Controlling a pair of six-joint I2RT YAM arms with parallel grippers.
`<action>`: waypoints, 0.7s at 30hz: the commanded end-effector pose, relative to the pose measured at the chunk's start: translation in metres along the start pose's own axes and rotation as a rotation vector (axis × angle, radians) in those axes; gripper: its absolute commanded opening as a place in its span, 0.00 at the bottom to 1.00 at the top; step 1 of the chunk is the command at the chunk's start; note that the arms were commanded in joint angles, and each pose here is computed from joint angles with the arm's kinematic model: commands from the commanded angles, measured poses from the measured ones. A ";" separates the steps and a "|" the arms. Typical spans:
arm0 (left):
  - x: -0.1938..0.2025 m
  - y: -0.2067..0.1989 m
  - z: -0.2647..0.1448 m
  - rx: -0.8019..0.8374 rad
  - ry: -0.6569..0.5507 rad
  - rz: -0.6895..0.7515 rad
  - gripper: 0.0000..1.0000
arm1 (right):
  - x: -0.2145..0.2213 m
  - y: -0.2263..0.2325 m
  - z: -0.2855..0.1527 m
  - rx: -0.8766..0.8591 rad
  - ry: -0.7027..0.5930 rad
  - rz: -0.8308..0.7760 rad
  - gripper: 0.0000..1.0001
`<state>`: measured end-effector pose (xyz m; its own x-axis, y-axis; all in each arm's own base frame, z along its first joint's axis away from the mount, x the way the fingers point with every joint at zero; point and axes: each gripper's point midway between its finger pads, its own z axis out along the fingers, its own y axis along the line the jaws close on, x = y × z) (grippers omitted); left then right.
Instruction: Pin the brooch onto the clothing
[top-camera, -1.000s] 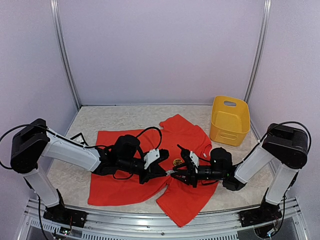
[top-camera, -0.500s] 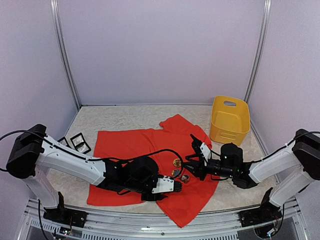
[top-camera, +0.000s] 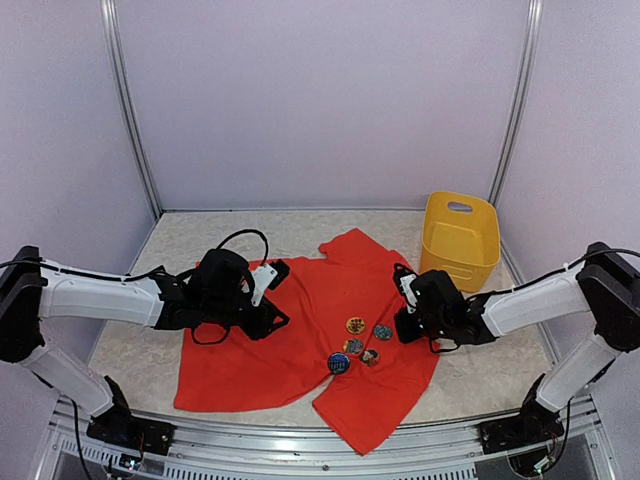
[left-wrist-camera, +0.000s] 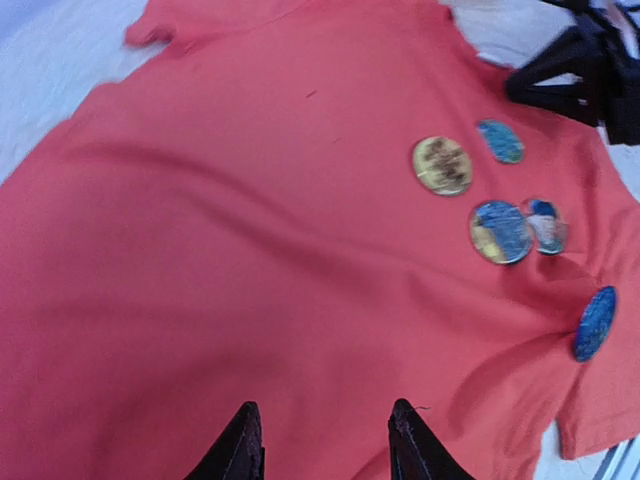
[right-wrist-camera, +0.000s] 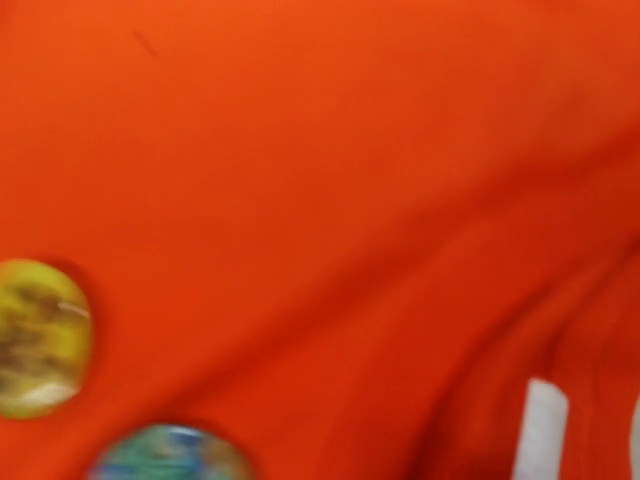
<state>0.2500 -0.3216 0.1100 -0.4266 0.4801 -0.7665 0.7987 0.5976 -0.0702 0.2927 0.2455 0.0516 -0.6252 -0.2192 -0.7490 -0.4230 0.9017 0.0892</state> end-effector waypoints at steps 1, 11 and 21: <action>0.063 0.064 0.008 -0.255 0.079 -0.432 0.39 | 0.046 -0.035 0.017 0.156 0.235 0.057 0.02; 0.096 0.175 0.012 -0.581 0.130 -0.509 0.37 | 0.011 -0.081 0.076 0.268 0.309 -0.031 0.01; 0.048 0.163 -0.020 -0.575 -0.039 -0.514 0.42 | -0.054 -0.018 0.037 0.090 0.208 -0.207 0.05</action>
<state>0.3556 -0.1963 0.0438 -0.7084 0.1068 -0.6977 0.2021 0.9778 -0.0555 0.3943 0.2306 0.0339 -0.7189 -0.3660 -0.5910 -0.3602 0.9233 -0.1335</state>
